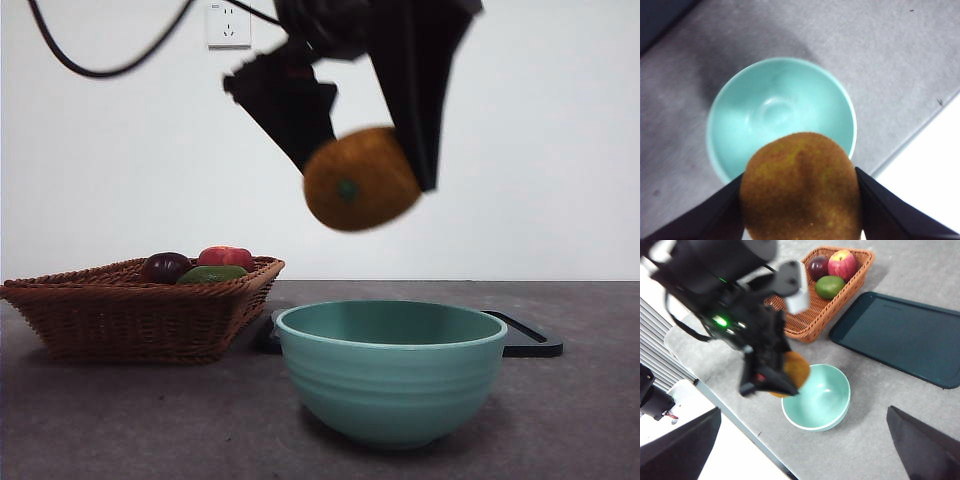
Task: Pick up the wifruite, put it on the bowl, pick up the plate, put it on desk
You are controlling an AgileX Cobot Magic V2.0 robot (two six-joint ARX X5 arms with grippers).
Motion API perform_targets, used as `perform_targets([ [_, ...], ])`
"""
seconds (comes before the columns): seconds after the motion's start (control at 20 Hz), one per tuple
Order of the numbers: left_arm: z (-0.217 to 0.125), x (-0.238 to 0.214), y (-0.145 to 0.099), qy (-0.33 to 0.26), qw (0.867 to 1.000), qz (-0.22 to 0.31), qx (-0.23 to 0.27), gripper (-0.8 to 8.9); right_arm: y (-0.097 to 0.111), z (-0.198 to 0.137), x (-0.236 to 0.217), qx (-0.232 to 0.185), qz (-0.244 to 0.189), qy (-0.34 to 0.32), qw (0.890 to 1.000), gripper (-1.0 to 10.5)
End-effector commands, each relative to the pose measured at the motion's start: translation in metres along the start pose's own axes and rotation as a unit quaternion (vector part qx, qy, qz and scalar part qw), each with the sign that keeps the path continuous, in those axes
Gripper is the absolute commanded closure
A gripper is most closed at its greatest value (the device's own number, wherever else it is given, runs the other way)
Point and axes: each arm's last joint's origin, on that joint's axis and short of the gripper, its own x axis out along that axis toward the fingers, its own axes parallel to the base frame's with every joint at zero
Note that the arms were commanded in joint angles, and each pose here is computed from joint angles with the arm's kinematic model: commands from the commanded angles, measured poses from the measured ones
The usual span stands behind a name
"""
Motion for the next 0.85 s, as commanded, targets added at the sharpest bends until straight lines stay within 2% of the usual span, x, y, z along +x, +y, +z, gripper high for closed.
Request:
perform_targets([
  [0.05,0.009,0.015,-0.007,-0.002,1.000,-0.003,0.004,5.75,0.003,0.003,-0.004,-0.006,0.004,-0.009,1.000,3.4],
  [0.55,0.022,0.072,-0.006,0.028,0.999,0.015,0.004,5.75,0.003,0.003,-0.004,-0.003,0.004,-0.005,1.000,3.4],
  [0.85,0.021,0.104,-0.004,0.066,0.997,0.027,0.002,5.75,0.003,0.003,-0.004,-0.004,0.004,-0.005,1.000,3.4],
])
